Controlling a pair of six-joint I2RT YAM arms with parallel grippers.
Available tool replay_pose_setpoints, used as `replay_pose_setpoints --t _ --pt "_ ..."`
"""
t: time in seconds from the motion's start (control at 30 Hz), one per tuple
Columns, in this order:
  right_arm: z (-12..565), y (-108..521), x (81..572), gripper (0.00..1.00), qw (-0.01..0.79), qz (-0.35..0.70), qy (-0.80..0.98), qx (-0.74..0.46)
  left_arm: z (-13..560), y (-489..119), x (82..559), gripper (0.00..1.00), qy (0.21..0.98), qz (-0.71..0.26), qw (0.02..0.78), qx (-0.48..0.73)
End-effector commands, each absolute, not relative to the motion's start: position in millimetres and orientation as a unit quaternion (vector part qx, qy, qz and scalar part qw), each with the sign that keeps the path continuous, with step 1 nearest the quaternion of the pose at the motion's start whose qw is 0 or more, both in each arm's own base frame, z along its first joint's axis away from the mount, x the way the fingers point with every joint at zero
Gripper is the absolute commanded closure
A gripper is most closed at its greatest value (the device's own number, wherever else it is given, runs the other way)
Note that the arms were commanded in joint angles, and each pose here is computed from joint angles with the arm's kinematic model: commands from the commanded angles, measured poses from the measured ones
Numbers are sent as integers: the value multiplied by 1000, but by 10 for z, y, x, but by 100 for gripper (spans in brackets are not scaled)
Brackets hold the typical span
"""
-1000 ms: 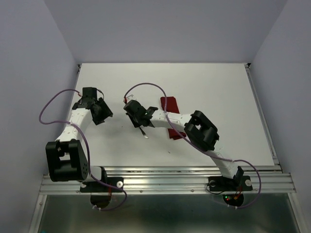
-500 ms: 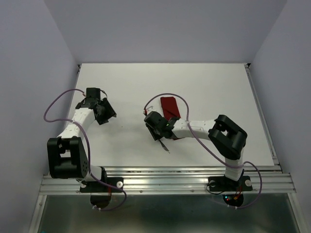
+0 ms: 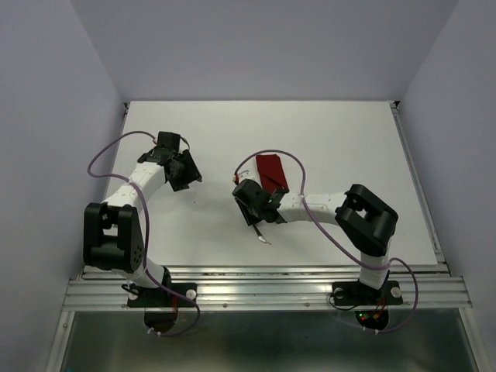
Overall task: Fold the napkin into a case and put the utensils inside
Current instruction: Pick up the knife from the center of the board.
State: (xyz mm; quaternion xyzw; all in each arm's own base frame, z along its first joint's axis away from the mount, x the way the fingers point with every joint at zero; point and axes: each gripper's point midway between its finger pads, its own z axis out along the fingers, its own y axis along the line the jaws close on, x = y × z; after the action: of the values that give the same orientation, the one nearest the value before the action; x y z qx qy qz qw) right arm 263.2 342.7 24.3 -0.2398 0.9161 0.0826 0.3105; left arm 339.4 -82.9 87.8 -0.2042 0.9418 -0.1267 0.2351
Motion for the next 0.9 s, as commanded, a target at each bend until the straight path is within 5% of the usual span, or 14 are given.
replay_pose_setpoints --t 0.0,0.23,0.87 --pt "35 3484 2612 63 282 77 924 -247 1013 -876 3518 39 936 -137 253 -204" --pt "135 3514 2636 99 291 85 924 -232 1010 -902 3577 39 937 -140 253 -197" --pt "1076 2942 2838 99 360 112 913 -155 1315 -2198 4286 39 936 -246 238 -85"
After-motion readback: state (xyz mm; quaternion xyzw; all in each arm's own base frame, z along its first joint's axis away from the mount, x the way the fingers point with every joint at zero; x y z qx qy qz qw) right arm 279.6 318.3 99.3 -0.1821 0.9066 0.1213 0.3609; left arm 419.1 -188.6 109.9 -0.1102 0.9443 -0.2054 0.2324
